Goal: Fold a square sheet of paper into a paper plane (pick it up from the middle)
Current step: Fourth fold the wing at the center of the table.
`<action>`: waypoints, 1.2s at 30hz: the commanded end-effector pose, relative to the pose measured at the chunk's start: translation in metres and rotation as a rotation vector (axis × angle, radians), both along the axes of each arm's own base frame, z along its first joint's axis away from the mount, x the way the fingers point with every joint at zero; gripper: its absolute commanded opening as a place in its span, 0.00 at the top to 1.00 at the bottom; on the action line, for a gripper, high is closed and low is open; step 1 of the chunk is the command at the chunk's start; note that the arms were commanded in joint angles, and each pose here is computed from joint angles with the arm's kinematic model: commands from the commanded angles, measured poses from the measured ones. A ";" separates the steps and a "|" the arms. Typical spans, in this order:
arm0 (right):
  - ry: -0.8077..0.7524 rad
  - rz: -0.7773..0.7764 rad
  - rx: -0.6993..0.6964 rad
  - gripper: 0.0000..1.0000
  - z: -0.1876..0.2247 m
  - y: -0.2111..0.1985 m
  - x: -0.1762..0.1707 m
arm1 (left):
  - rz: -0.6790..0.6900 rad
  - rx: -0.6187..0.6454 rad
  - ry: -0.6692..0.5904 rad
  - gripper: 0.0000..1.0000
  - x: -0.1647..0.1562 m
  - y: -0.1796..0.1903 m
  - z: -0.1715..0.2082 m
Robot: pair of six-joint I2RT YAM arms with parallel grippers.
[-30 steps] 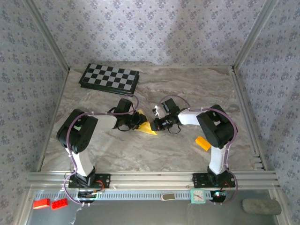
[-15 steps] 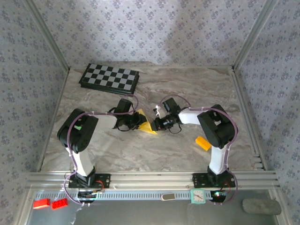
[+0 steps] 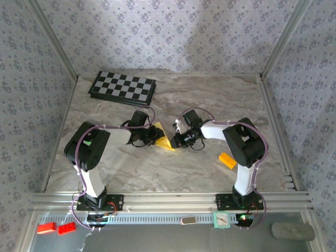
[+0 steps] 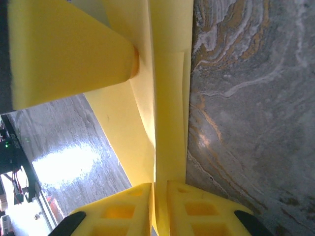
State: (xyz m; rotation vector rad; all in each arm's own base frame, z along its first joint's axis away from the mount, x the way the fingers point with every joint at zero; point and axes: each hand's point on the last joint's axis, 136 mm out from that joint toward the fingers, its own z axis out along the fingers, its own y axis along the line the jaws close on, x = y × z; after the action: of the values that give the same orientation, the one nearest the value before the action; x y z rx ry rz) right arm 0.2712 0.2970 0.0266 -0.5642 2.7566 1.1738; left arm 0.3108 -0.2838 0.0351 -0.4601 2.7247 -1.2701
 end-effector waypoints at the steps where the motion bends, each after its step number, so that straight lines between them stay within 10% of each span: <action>1: 0.027 0.011 -0.015 0.85 0.001 -0.003 -0.005 | 0.010 0.006 0.000 0.77 0.001 0.002 0.000; 36: 0.048 0.020 -0.123 0.89 -0.024 -0.009 -0.005 | -0.039 -0.101 -0.134 0.65 0.014 -0.013 0.043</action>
State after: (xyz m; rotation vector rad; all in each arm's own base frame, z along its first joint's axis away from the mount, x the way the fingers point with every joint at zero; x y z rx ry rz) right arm 0.2690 0.2958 0.0191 -0.5880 2.8183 1.1275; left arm 0.3194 -0.2931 0.0609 -0.3801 2.6300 -1.3604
